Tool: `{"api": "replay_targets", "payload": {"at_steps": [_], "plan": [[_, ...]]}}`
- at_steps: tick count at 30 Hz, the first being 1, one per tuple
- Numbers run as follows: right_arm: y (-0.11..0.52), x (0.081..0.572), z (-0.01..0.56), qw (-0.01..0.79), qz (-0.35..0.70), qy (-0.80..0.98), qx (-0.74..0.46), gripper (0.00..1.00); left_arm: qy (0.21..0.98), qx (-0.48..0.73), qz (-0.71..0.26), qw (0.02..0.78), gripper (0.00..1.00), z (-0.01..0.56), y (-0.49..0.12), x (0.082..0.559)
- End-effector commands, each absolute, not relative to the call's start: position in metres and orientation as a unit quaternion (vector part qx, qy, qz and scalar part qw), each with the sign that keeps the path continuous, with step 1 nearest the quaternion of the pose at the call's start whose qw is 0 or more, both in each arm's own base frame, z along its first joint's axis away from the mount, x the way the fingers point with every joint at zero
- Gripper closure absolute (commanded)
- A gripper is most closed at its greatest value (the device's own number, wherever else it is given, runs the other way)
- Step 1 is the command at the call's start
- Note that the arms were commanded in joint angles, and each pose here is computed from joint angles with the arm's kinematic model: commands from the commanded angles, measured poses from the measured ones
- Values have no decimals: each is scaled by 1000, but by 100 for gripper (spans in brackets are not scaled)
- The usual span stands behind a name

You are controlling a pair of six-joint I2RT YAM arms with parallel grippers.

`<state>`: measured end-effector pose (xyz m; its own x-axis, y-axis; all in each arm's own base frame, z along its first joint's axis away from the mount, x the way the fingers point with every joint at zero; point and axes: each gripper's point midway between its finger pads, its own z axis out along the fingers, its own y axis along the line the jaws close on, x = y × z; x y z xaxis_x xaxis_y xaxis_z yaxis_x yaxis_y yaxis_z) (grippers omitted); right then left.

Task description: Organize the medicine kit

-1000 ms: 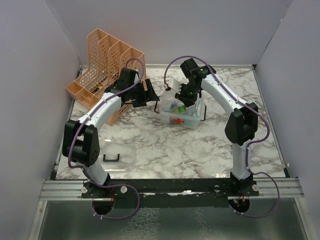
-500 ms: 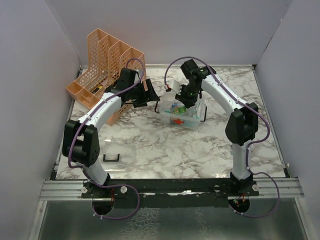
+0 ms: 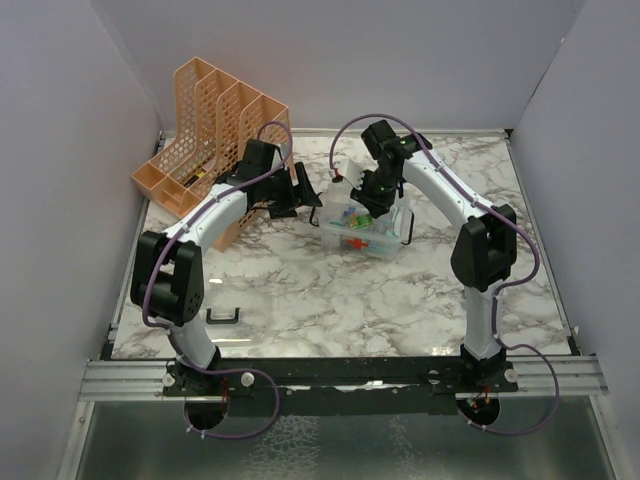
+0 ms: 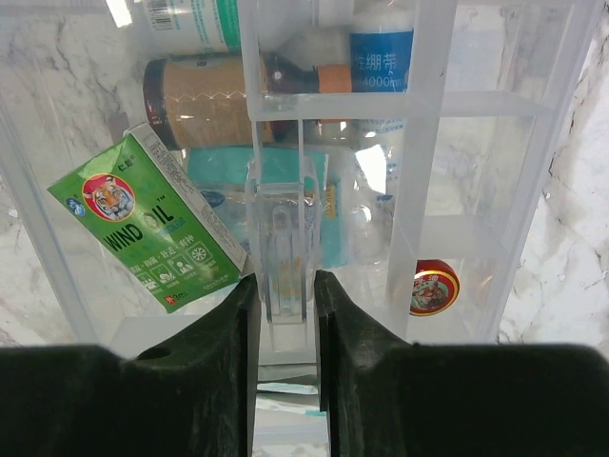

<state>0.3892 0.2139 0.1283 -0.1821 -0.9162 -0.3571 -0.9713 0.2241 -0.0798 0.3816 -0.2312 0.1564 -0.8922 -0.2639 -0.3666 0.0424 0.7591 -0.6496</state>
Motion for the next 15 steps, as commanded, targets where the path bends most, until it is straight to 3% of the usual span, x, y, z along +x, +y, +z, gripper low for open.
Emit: {"api": "replay_targets", "payload": {"at_steps": [1, 15], "plan": [[215, 397, 143, 202, 68, 768, -604, 74, 905, -48, -356, 229, 21, 162, -237, 387], [213, 401, 211, 293, 46, 771, -563, 57, 905, -34, -348, 243, 21, 166, -233, 389]]}}
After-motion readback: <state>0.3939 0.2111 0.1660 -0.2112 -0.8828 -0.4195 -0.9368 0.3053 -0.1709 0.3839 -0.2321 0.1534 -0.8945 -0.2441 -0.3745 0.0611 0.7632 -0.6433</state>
